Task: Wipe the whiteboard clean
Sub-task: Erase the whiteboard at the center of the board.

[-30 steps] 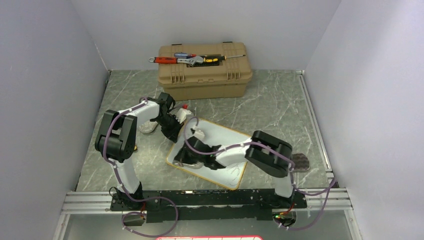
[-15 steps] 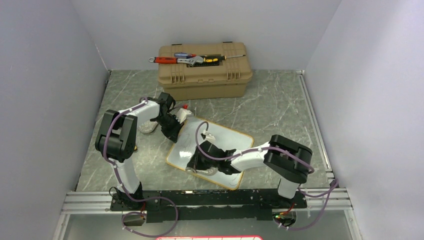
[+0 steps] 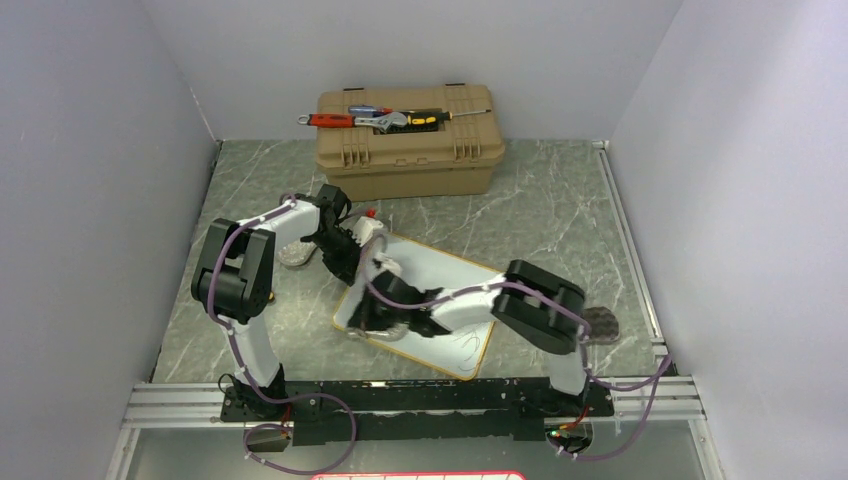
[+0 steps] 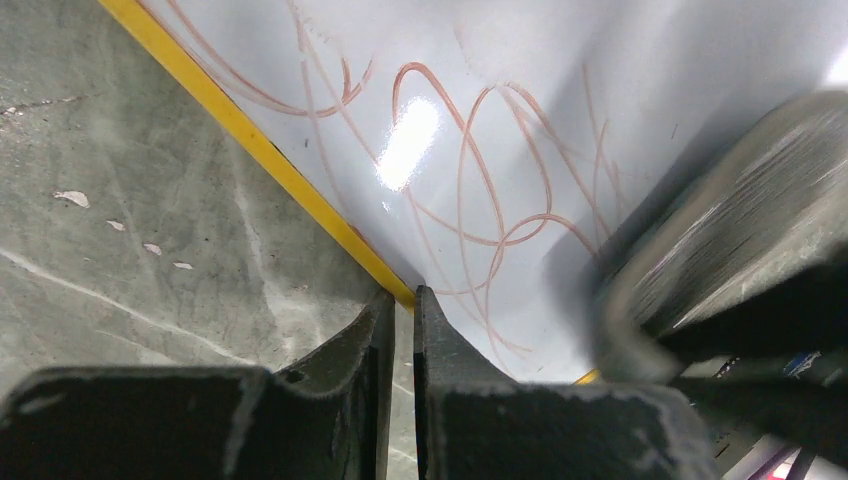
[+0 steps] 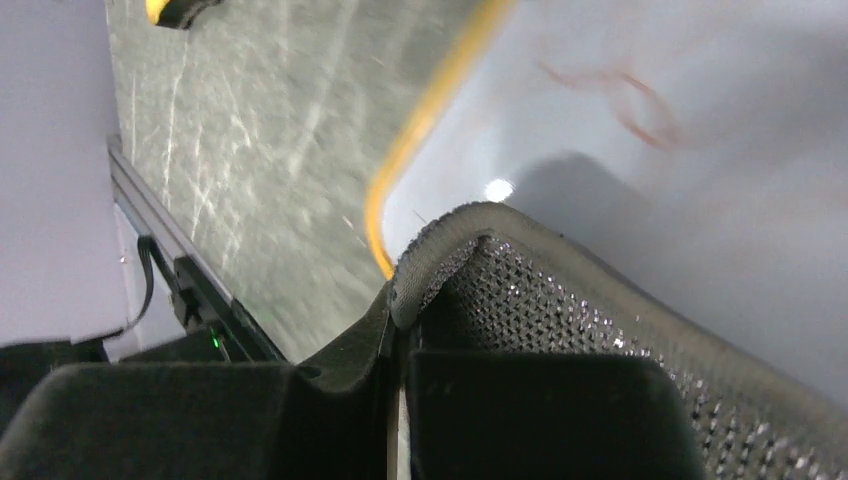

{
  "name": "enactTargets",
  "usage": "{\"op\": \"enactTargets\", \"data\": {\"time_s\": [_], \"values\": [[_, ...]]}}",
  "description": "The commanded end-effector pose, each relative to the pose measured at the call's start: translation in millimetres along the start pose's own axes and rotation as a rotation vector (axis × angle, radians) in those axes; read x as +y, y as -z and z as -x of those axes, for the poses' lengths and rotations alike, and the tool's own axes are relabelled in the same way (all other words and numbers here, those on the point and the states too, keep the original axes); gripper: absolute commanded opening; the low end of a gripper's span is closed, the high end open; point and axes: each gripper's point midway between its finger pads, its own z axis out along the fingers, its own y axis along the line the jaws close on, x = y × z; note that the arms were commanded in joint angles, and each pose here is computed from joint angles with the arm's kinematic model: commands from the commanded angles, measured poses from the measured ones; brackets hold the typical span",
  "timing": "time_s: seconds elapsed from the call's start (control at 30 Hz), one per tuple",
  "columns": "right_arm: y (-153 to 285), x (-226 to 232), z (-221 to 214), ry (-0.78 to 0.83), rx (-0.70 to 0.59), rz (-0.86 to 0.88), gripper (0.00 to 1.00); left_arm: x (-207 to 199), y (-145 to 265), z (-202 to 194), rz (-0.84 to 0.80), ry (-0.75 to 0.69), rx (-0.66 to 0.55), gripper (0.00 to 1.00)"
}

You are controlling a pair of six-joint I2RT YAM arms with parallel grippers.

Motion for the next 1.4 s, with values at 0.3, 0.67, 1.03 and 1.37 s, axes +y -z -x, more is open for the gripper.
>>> {"op": "enactTargets", "data": {"time_s": [0.3, 0.67, 1.03, 1.37], "values": [[69, -189, -57, -0.291, 0.119, -0.375, 0.0, -21, -30, -39, -0.097, 0.0, 0.134, 0.03], [21, -179, -4, -0.312, 0.07, -0.39, 0.0, -21, -29, -41, -0.09, 0.001, 0.141, 0.03], [80, -243, -4, -0.407, -0.015, -0.494, 0.0, -21, -30, -43, -0.095, 0.004, 0.142, 0.03], [25, -194, -14, -0.346, 0.101, -0.392, 0.0, -20, -29, -41, -0.09, 0.004, 0.14, 0.03]]}}
